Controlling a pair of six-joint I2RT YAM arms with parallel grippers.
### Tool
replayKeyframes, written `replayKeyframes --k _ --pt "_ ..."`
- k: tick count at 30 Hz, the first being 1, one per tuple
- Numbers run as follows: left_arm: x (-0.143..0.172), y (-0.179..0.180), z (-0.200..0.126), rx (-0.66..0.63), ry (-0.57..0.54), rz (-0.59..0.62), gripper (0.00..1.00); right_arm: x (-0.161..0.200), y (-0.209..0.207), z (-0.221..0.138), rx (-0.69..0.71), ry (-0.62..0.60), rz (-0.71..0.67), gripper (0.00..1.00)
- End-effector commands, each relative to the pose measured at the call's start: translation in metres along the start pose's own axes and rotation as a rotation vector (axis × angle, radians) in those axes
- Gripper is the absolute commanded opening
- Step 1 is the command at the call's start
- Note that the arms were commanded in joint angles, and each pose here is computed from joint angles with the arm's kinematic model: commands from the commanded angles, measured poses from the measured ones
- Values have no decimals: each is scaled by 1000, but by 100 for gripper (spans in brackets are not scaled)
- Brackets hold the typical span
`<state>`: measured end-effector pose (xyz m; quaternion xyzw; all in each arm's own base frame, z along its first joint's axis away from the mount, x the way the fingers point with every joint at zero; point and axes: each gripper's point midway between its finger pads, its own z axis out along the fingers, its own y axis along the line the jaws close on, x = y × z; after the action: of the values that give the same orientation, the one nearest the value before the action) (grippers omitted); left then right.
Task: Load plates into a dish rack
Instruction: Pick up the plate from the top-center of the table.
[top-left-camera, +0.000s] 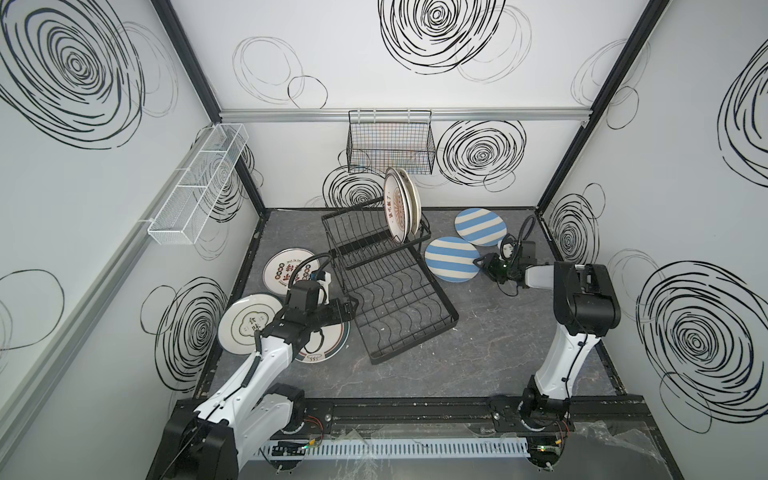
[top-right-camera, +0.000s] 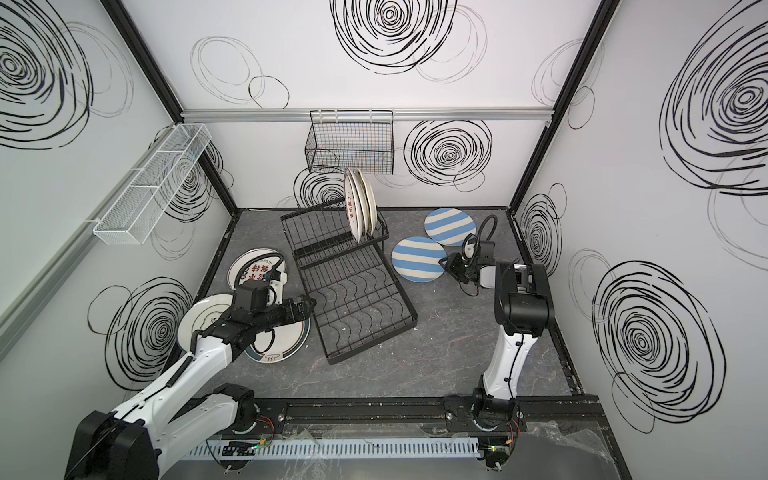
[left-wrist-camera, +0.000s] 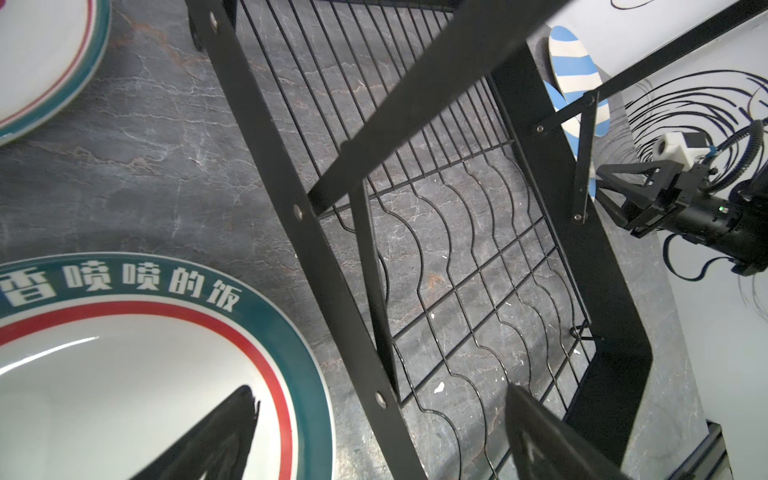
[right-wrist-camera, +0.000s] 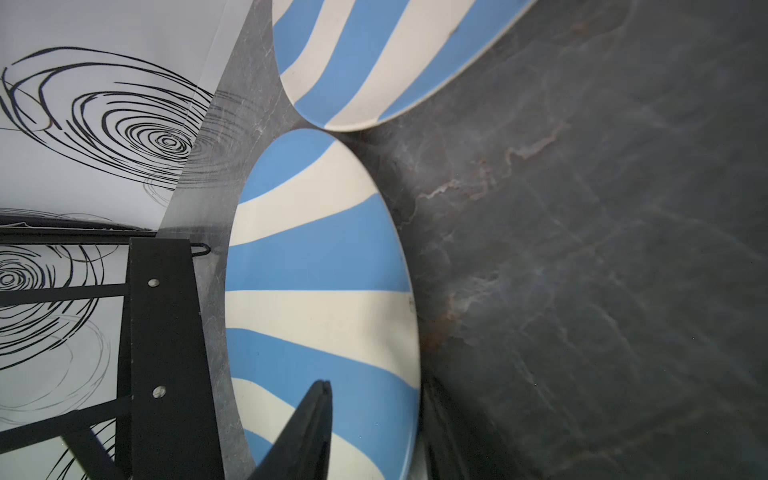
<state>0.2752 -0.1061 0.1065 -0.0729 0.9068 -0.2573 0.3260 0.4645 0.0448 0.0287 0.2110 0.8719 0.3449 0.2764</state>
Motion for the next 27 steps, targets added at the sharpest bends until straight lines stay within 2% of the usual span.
replayKeyframes --k 1,8,21,27 --pt "-10 -1 0 7 -31 5 96 19 -24 9 65 61 66 40" --pt "-11 0 -1 4 -32 5 96 22 -27 14 65 83 81 32" --pt "-12 -1 -2 10 -31 3 96 7 -21 0 38 54 87 0" --pt "-13 -4 -2 24 -34 6 96 1 -8 -21 17 19 72 0"
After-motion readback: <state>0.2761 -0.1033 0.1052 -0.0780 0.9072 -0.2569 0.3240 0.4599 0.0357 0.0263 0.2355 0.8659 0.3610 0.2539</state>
